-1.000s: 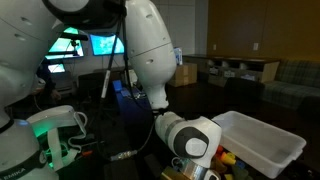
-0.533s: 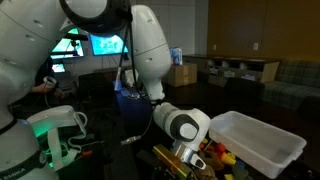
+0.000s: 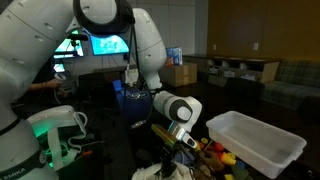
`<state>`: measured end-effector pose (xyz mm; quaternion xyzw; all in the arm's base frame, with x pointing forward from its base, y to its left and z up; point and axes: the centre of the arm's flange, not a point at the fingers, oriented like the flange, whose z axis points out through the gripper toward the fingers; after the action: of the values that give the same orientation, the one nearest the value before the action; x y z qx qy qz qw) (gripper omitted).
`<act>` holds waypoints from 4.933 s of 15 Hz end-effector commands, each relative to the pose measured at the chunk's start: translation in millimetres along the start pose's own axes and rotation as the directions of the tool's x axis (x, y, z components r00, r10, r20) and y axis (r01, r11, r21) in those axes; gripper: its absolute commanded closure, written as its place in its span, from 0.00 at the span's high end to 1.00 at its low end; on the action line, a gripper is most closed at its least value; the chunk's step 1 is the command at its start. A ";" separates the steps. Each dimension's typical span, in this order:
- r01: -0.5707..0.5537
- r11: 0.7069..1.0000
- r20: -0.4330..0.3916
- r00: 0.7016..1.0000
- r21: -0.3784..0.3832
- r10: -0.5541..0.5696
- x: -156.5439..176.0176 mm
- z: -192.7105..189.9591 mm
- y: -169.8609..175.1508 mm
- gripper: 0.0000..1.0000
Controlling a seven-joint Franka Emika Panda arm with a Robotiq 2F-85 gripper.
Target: Pick up the cloth and sweep the items on the table, the put the cloth in the box
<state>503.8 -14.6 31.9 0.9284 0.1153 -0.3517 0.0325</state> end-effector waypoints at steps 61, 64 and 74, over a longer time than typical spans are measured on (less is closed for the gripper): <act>-0.719 0.624 -0.504 0.434 0.306 0.747 -142.7 -142.5 231.9 0.06; -0.728 0.635 -0.466 0.482 0.258 0.742 -101.1 -108.3 234.3 0.06; -0.662 0.736 -0.430 0.628 0.145 0.649 -2.2 -49.1 189.8 0.07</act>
<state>559.4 -205.5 86.0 0.9570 -0.2386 -0.0845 0.1419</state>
